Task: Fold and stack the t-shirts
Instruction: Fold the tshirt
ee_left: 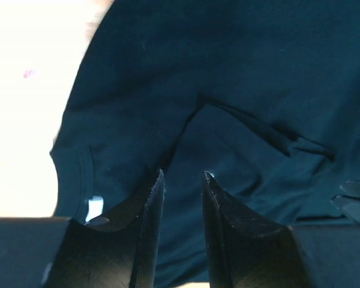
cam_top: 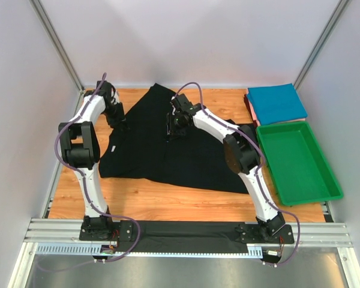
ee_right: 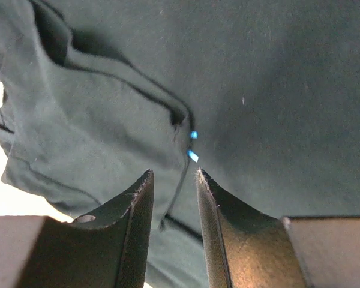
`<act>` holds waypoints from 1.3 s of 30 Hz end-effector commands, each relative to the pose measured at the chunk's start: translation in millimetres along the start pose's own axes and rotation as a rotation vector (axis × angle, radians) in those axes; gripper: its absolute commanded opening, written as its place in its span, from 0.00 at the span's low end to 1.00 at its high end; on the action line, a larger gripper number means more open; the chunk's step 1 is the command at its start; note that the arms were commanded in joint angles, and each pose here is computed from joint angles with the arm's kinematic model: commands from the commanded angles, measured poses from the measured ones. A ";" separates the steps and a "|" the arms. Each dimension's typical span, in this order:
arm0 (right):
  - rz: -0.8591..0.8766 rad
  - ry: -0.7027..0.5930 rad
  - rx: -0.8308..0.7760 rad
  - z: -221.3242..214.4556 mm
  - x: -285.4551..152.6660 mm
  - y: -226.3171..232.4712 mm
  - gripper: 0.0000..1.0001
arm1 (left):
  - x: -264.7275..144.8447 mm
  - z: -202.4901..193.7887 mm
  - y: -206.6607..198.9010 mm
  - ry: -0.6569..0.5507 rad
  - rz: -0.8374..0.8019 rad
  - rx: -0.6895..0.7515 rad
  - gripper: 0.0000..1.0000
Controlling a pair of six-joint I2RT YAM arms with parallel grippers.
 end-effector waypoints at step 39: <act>0.001 -0.095 -0.012 20.5 33.7 -4.1 0.02 | 59.0 27.2 -11.9 -0.023 -0.103 0.155 0.26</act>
Point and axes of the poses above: each gripper's point midway between its finger pads, its own x axis out along the fingers, its own y axis along the line the jaws close on, z = x × y, the point moved 6 cm from there along -x, back along the fingers, and after that the axes turned 14 degrees about x, right-handed, at the moved point
